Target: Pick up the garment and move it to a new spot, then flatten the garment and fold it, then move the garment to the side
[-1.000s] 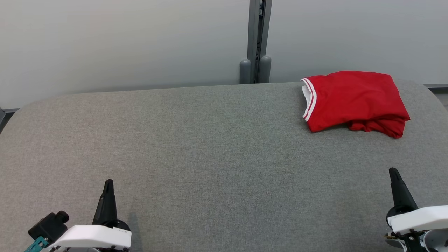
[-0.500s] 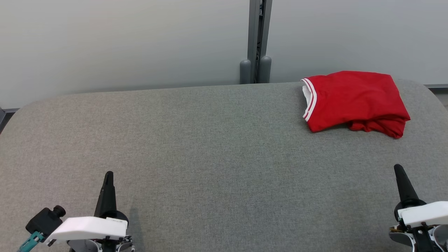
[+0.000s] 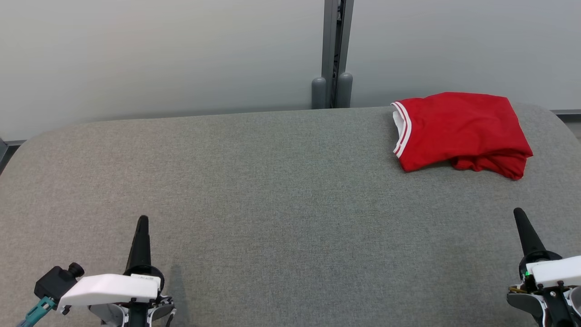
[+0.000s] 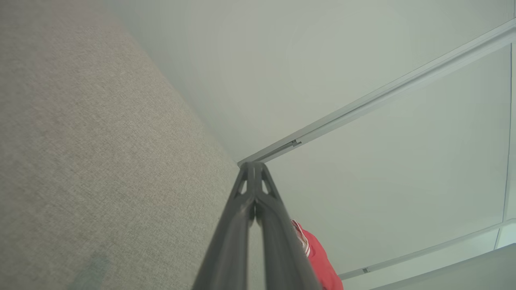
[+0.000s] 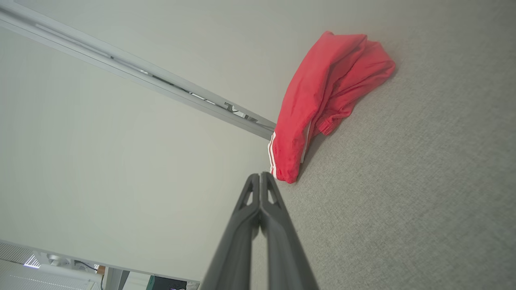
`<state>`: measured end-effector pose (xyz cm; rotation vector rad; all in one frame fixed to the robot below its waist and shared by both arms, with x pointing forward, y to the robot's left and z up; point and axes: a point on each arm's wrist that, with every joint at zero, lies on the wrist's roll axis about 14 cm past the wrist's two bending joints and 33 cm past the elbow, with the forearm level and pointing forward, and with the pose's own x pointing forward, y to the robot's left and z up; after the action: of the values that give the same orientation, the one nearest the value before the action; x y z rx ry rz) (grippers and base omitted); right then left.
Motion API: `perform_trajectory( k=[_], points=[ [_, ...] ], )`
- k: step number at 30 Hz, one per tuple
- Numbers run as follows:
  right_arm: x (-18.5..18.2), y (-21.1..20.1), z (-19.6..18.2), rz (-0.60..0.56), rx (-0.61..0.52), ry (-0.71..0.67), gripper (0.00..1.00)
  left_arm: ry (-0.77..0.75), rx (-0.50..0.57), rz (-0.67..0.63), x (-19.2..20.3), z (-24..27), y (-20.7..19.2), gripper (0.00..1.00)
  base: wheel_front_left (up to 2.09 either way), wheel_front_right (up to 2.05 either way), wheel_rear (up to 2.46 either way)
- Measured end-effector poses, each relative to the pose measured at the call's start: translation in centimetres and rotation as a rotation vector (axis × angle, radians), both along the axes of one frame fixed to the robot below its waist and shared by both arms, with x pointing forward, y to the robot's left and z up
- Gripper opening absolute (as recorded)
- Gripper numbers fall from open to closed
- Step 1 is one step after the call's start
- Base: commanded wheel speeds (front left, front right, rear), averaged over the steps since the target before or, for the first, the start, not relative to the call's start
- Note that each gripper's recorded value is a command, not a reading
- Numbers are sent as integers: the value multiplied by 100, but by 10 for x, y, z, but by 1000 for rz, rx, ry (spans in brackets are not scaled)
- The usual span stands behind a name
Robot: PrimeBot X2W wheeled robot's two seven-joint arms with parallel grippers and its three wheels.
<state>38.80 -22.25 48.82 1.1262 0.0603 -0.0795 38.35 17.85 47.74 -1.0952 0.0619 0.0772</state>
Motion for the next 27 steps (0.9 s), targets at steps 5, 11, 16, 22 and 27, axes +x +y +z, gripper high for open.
perform_trajectory(
  k=[5,11,16,22,27],
  points=[
    [2,-2,3,-6,47,-7,0,-12,-50,0,4,4,-1,0,0,0,0],
    [3,-2,3,-5,99,-10,0,-10,-106,-1,5,4,-3,0,0,0,0],
    [4,-4,5,-7,140,-17,0,-27,-153,-4,9,10,-4,0,0,0,0],
    [6,-4,7,-9,190,-23,0,-25,-204,-4,9,10,-5,0,0,0,0],
    [6,-5,7,-8,227,-27,0,-34,-243,-6,12,13,-6,0,0,0,0]
  ],
)
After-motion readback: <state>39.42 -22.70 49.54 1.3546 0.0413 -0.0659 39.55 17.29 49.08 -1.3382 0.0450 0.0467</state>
